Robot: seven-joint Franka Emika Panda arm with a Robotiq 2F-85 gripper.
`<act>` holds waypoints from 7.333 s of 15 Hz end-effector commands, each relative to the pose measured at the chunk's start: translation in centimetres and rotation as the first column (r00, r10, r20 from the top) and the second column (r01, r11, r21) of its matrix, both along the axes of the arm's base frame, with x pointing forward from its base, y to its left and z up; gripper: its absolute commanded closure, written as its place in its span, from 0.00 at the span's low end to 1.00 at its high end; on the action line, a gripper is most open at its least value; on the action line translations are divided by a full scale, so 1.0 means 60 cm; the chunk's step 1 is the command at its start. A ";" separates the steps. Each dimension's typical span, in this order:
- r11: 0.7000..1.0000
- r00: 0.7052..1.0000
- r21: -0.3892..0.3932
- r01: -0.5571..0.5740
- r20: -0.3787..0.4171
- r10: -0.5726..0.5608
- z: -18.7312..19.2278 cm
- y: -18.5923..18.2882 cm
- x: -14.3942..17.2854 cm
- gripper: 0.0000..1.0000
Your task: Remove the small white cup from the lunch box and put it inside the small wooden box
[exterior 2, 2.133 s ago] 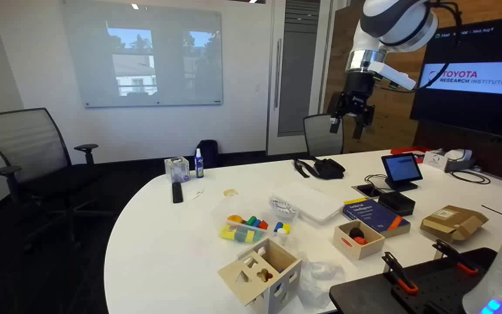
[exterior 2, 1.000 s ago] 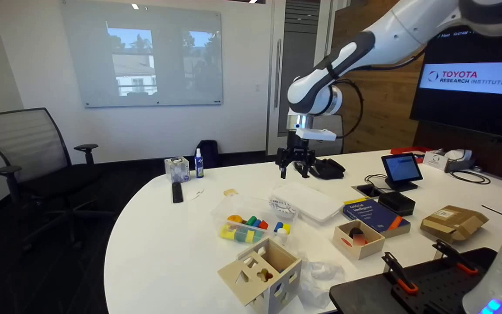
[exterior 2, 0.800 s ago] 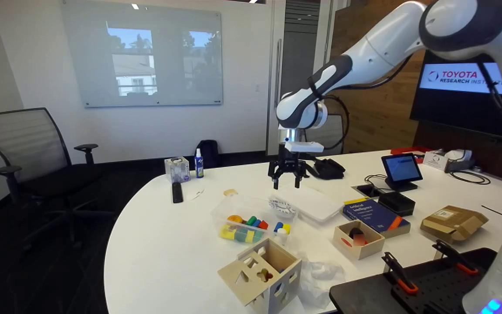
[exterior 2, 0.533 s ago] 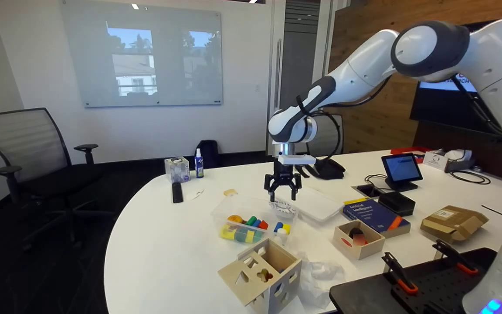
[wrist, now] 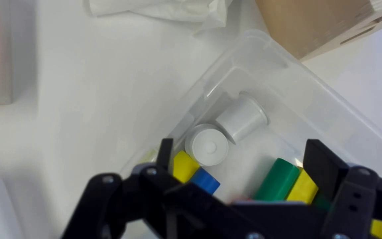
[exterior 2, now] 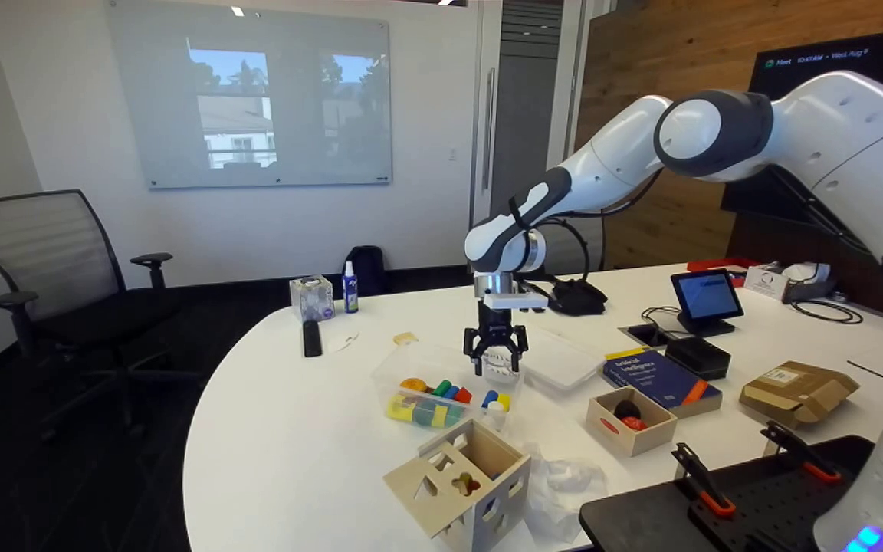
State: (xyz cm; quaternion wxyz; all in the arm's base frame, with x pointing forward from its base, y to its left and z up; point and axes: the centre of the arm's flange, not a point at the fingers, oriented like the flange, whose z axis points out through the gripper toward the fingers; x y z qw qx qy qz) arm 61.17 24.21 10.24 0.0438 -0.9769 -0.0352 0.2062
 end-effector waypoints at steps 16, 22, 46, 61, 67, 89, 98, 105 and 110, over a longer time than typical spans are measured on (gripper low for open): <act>0.997 0.990 -0.082 -0.015 -0.143 0.003 -0.128 0.051 0.026 0.00; 0.989 0.993 -0.146 0.000 -0.118 -0.018 -0.148 0.045 0.031 0.00; 0.990 0.997 -0.142 0.003 -0.080 -0.015 0.001 0.076 0.020 0.85; 0.752 0.761 -0.175 0.636 -0.021 -0.649 0.186 -0.238 -0.064 0.85; 0.596 0.594 -0.252 0.762 -0.094 -0.799 0.108 -0.400 -0.188 0.85; 0.440 0.459 -0.149 0.886 0.145 -0.876 0.014 -0.489 -0.232 0.85; 0.512 0.517 -0.076 0.856 0.081 -0.852 -0.001 -0.477 -0.206 0.00; 0.686 0.699 -0.141 0.713 0.070 -0.712 0.050 -0.343 -0.196 0.00; 0.798 0.817 -0.179 0.576 0.125 -0.562 0.123 -0.216 -0.199 0.00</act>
